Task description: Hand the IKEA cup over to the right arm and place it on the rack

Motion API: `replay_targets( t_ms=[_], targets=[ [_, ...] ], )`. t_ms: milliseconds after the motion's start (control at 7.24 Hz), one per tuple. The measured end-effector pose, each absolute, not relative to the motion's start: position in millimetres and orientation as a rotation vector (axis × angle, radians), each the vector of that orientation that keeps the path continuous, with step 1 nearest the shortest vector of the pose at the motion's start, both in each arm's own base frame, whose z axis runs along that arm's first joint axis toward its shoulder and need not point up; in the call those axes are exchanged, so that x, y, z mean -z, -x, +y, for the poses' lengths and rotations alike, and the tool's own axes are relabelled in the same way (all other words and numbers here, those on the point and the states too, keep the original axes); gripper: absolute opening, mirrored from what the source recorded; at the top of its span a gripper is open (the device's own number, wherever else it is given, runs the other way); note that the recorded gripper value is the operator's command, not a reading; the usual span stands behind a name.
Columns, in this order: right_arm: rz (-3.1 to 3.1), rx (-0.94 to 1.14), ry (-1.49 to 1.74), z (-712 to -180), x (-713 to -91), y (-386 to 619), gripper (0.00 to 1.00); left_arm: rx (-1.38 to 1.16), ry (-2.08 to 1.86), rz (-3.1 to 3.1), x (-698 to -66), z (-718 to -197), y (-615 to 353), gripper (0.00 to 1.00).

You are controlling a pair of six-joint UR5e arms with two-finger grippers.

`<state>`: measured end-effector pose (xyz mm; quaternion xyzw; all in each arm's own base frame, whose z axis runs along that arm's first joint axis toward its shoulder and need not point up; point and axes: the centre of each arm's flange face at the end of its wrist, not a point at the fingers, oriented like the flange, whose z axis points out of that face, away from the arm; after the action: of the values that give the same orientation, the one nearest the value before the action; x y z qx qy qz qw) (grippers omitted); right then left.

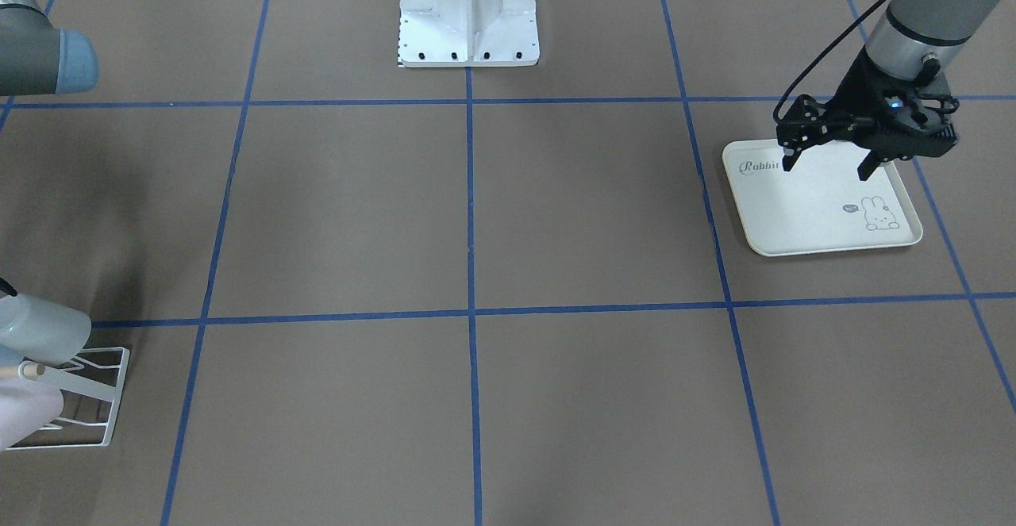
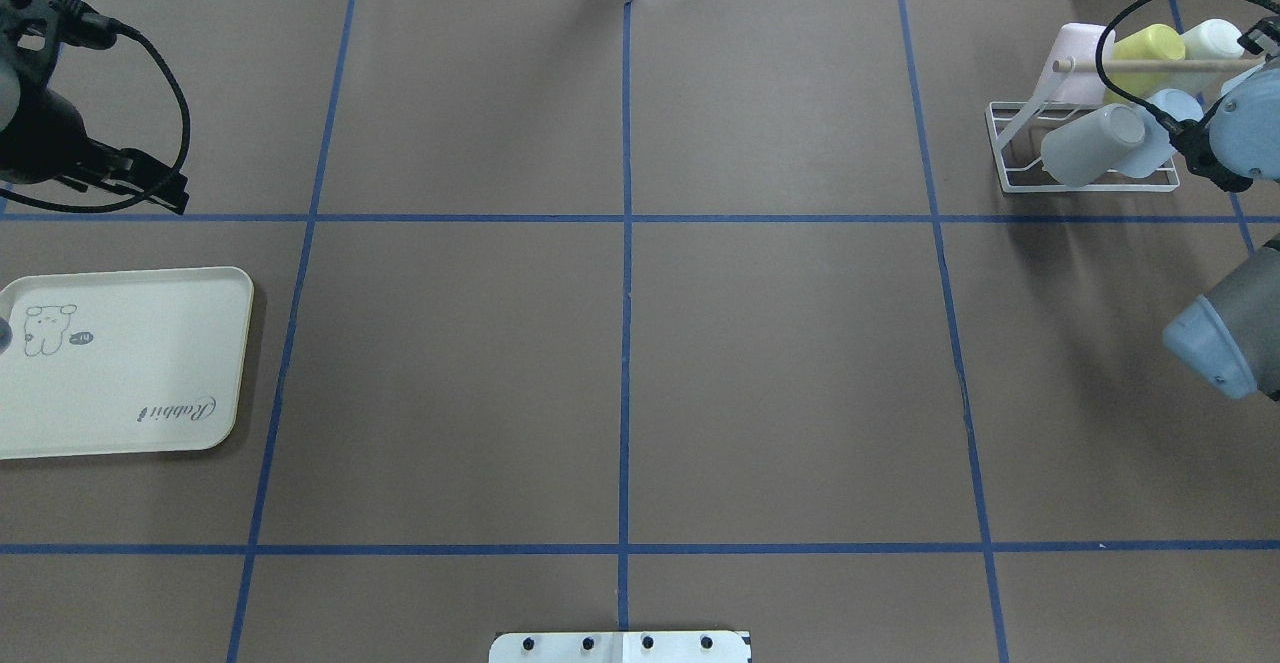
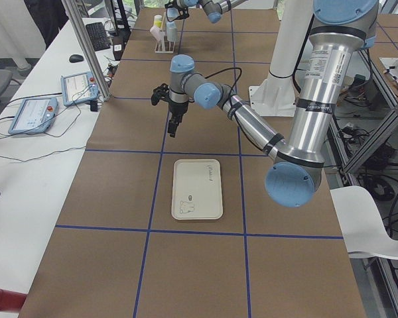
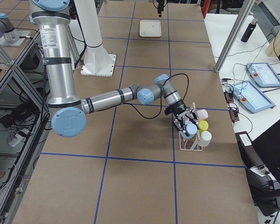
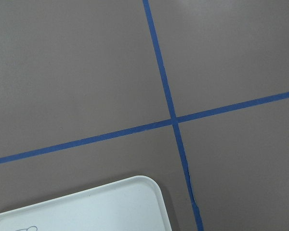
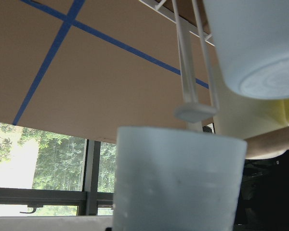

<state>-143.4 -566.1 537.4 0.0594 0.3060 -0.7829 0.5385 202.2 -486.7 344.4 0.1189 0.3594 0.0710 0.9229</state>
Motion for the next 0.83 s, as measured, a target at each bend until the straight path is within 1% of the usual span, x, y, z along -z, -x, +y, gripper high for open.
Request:
replay_targets(
  t_ms=[829],
  targets=[
    [0.745,1.882,-0.127,-564,-545,162,0.46,-0.146,-0.242,0.737,-346,-486,-203,1.0]
  ],
)
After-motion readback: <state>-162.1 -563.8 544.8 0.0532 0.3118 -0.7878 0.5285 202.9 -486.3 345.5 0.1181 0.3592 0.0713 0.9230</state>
